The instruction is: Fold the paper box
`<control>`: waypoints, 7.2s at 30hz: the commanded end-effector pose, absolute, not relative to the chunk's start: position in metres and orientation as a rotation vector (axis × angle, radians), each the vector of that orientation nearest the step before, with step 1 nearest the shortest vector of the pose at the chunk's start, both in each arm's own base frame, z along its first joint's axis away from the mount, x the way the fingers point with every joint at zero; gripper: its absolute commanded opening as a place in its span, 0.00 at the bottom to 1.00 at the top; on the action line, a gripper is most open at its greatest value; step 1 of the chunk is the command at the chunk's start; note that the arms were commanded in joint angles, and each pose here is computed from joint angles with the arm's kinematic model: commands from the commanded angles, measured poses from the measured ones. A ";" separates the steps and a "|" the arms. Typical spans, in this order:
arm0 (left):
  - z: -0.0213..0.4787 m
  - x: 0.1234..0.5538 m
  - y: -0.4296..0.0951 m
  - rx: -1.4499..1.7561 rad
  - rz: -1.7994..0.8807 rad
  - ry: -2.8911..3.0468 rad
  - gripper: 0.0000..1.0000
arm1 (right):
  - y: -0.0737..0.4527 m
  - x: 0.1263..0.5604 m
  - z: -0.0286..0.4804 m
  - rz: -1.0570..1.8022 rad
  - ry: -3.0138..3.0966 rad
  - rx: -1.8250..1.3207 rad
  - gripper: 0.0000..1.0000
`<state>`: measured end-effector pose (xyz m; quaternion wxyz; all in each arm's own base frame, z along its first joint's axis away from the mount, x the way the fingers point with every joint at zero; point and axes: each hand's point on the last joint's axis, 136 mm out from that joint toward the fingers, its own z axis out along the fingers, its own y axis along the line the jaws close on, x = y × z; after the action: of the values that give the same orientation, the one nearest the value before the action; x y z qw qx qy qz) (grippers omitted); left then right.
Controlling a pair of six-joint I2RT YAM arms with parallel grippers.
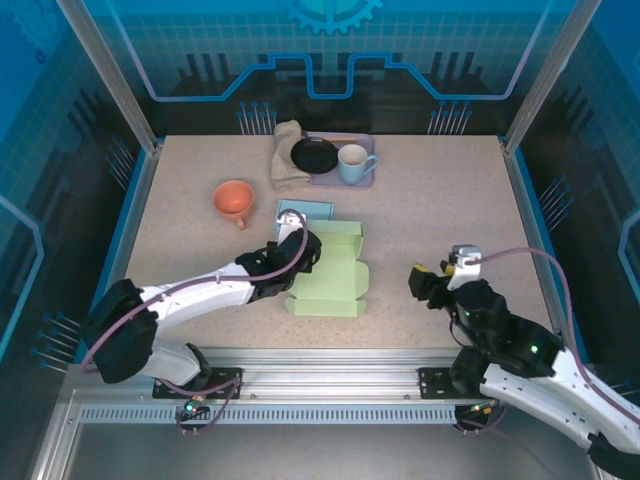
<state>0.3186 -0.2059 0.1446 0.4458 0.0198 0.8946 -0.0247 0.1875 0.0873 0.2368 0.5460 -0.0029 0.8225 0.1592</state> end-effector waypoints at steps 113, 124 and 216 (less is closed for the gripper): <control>0.199 0.264 -0.212 0.229 -0.146 2.307 0.60 | 0.140 0.184 0.178 0.420 2.076 -0.326 0.78; 0.183 0.283 -0.240 0.484 -0.091 2.359 0.04 | 0.136 0.184 0.179 0.402 2.076 -0.314 0.78; 0.237 0.219 -0.296 1.599 -0.596 1.760 0.01 | 0.189 0.225 0.174 0.335 1.493 -0.916 0.52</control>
<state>0.2242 -0.2938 0.2222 0.3177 0.6133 0.6921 -0.2093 0.2305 0.1762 0.1468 0.5993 -0.3794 0.6947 0.1191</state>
